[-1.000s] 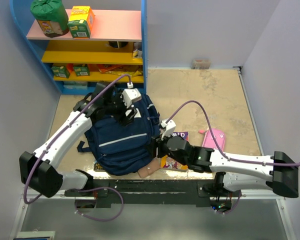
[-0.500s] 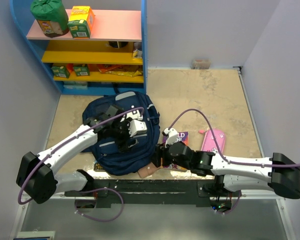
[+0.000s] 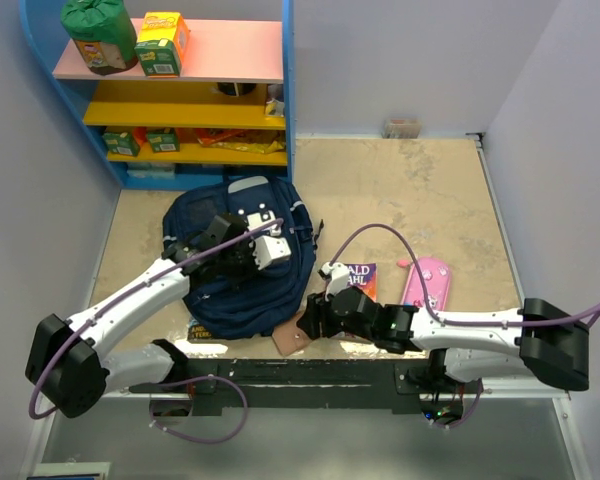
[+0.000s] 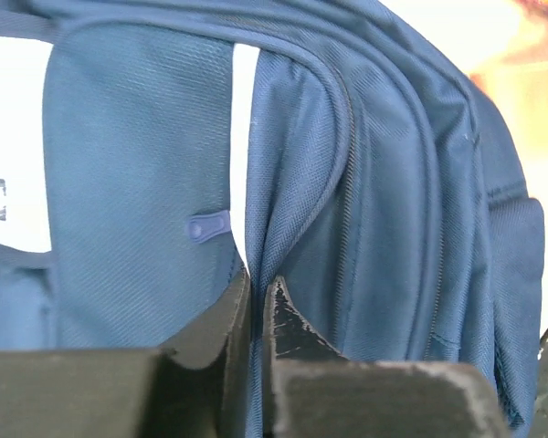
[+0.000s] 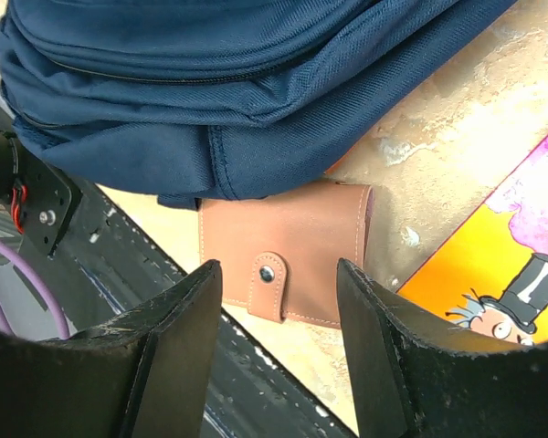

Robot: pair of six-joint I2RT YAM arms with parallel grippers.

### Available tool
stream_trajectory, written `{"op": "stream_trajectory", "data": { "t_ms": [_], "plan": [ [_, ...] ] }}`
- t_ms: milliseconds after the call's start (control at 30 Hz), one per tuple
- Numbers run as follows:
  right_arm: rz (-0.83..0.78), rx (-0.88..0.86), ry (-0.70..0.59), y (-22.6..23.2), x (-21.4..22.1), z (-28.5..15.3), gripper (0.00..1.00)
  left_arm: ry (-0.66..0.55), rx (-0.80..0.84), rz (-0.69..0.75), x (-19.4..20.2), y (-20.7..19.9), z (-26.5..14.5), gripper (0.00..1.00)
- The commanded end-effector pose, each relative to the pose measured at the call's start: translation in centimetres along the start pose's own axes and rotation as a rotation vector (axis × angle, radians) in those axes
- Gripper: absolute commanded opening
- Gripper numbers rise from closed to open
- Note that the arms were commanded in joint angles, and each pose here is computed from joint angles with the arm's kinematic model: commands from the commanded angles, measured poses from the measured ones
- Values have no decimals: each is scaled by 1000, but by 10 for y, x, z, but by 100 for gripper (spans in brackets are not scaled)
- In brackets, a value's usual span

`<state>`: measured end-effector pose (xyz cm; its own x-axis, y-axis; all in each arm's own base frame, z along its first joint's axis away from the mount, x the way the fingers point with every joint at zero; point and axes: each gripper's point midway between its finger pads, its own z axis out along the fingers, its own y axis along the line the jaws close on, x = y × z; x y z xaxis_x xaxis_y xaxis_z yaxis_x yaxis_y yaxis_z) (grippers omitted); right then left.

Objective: Pack the student bag
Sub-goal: Pick up the personal item from the center of the board.

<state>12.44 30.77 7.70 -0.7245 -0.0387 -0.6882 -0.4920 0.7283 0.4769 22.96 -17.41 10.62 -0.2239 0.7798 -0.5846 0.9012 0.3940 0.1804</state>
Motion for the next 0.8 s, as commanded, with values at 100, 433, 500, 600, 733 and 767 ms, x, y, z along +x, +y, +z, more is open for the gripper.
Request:
{"op": "stream_trajectory", "data": {
  "t_ms": [100,433,500,600,733,767],
  "plan": [
    [-36,-13,-26,4,-4,12,58,-151,-156,-17,-53,39,-27,0],
    [-126,83,11,-12,7,38,68,-184,-146,-27,-65,37,-43,0],
    [-128,74,12,-10,7,40,68,-186,-138,-29,-66,36,-44,0],
    [-135,73,32,-11,13,46,66,-191,-123,-33,-68,34,-44,0],
    [-141,82,76,-16,28,49,53,-191,-119,-33,-69,34,-42,0],
    [-128,82,80,-16,30,48,48,-192,-120,-33,-69,34,-42,0]
  ]
}}
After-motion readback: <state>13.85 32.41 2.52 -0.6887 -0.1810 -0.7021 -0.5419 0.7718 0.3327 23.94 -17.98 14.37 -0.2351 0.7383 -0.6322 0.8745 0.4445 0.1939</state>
